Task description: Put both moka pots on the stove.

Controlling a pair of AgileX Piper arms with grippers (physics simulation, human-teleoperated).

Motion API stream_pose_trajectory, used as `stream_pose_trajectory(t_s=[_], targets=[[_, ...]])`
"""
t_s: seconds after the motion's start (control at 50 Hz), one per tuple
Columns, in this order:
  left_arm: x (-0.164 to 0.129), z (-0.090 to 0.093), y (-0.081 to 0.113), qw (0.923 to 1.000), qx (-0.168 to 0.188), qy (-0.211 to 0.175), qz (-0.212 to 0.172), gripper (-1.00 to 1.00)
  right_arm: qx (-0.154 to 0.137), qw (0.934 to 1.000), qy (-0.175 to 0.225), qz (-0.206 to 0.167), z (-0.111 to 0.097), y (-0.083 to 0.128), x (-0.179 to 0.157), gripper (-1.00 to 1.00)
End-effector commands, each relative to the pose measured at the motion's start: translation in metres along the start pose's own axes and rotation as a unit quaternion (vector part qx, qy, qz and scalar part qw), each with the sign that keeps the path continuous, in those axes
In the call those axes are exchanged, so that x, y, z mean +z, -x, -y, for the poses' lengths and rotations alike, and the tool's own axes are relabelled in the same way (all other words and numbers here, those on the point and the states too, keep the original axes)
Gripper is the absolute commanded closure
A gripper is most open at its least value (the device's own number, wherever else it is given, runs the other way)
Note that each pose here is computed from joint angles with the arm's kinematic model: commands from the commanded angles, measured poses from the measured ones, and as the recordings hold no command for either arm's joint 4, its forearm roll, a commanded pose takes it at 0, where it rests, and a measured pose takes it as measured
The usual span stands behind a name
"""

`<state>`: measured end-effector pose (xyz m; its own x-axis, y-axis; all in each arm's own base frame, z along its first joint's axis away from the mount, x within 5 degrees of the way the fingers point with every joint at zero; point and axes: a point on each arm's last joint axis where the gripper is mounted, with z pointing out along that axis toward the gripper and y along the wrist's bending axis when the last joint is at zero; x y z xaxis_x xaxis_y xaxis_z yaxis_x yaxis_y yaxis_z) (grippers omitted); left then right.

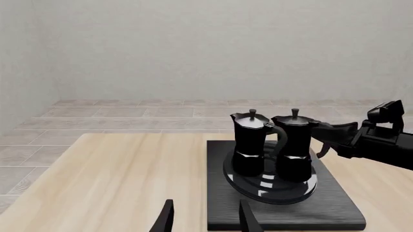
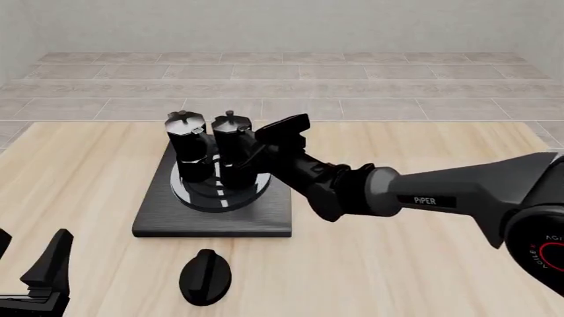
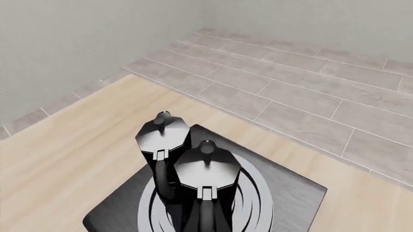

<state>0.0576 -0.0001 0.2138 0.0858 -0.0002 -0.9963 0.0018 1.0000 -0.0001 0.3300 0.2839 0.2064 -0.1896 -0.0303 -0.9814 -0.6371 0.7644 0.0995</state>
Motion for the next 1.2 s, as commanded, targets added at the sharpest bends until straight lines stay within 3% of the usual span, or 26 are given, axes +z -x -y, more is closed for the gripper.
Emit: stream_pose_trajectory(t_s=[0.02, 0.5, 0.52, 0.96, 1.2], targets=[[0.0, 0.0, 0.0, 1.0, 0.0, 0.0, 0.0, -1.0, 0.011, 0.9998, 0.003, 0.015, -0.003, 0.007, 0.001, 1.0], [0.0, 0.0, 0.0, 1.0, 0.0, 0.0, 0.0, -1.0, 0.017, 0.9999, 0.003, 0.004, -0.003, 0.003, 0.002, 1.0], [0.0, 0.0, 0.0, 1.0, 0.0, 0.0, 0.0, -1.0, 0.014, 0.9999, 0.003, 0.003, -0.003, 0.003, 0.002, -1.0], [0.0, 0.0, 0.0, 1.0, 0.0, 0.0, 0.0, -1.0, 0.012, 0.9999, 0.002, 0.0, -0.002, 0.006, 0.0, -1.0], [0.0, 0.0, 0.0, 1.0, 0.0, 0.0, 0.0, -1.0, -0.004, 1.0, 0.008, -0.002, -0.01, 0.026, -0.021, -1.0]])
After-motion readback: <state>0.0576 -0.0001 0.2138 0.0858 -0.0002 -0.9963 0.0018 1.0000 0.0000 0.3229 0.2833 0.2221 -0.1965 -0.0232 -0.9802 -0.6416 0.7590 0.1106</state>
